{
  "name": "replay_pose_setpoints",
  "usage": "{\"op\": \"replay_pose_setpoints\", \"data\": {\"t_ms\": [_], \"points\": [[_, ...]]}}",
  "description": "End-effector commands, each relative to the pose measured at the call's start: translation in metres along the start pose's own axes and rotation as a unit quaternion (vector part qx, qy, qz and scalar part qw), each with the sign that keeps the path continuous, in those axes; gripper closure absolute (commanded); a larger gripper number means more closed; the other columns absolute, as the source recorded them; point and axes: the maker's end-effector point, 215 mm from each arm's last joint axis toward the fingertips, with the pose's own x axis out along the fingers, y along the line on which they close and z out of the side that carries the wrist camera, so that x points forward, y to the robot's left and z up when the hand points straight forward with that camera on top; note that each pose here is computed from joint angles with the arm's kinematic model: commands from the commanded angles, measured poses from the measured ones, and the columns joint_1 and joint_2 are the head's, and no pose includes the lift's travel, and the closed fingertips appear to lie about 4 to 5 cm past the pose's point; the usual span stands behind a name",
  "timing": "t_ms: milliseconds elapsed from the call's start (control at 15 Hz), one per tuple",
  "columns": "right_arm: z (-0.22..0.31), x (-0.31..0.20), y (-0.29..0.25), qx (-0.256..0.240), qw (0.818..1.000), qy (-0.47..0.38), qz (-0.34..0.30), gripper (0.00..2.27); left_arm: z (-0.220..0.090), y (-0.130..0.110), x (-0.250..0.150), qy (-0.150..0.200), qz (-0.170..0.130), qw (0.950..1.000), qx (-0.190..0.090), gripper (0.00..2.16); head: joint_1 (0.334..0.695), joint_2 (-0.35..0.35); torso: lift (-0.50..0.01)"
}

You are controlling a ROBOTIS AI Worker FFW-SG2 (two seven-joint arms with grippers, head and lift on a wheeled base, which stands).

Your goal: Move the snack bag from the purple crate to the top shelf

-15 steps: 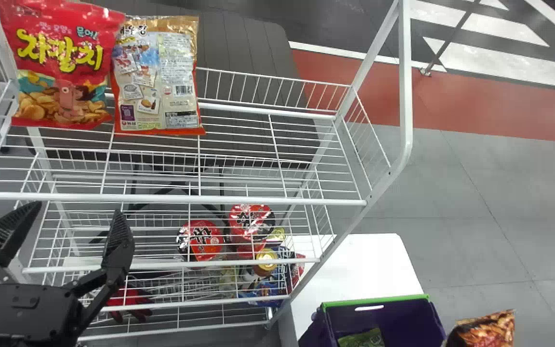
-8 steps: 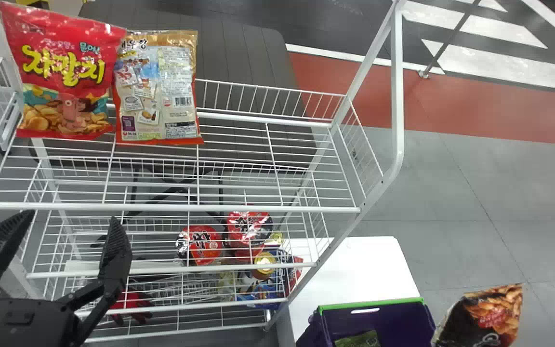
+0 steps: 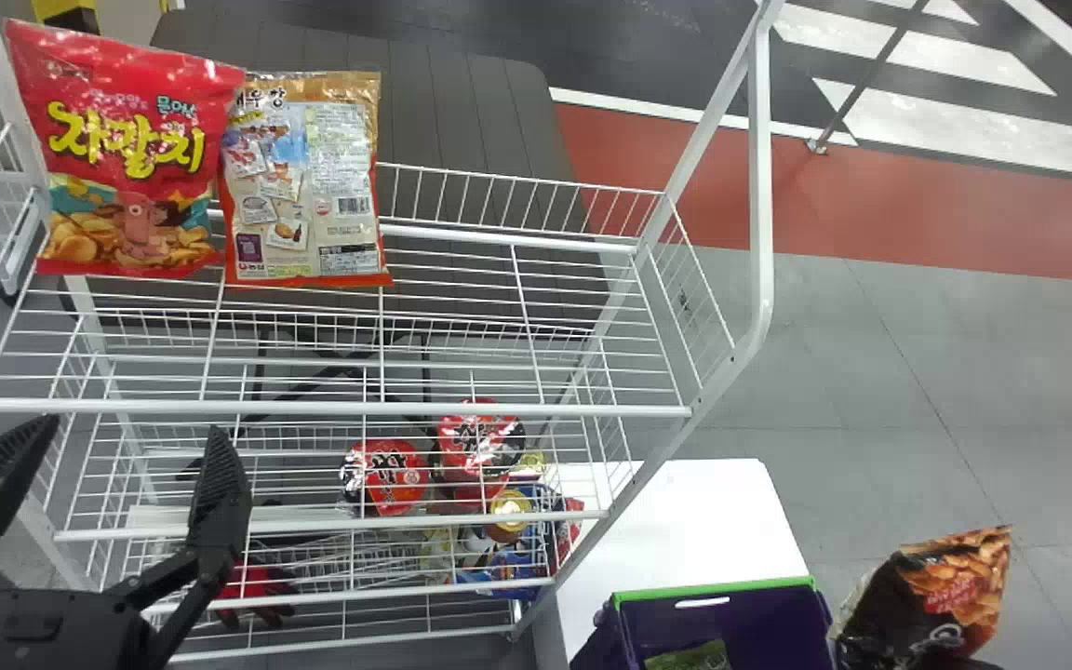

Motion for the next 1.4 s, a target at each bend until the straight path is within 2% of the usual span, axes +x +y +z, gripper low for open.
{"op": "replay_pose_setpoints", "data": {"t_ms": [0,200,533,667,867,933,1333], "points": [[0.003,-0.001,0.013,0.029,1.0,-0.006,0.01,1.66,0.0,0.0,0.001,0.0,0.001,1.0,0.0,0.12,0.695,-0.35,0.0],[0.032,-0.011,0.04,0.019,0.999,-0.036,0.017,1.66,-0.004,0.0,0.0,0.004,0.0,1.0,0.002,0.12,0.695,-0.35,0.0],[0.11,-0.046,0.099,-0.015,0.989,-0.136,0.051,1.66,-0.007,0.005,0.0,0.007,0.004,0.9999,0.007,0.12,0.695,-0.35,0.0],[0.136,-0.051,0.129,0.004,0.984,-0.16,0.077,1.66,-0.007,0.004,0.0,0.007,0.003,0.9999,0.006,0.12,0.695,-0.35,0.0],[0.171,-0.051,0.183,0.006,0.973,-0.188,0.136,1.66,-0.009,0.002,0.0,0.011,0.001,0.9999,0.006,0.12,0.695,-0.35,0.0],[0.174,-0.043,0.204,0.002,0.972,-0.179,0.155,1.66,-0.01,0.002,-0.001,0.013,0.001,0.9999,0.008,0.12,0.695,-0.35,0.0],[0.202,0.039,0.251,-0.032,0.98,-0.155,0.123,1.66,-0.019,0.001,-0.001,0.021,-0.003,0.9997,0.015,0.12,0.695,-0.35,0.0]]}}
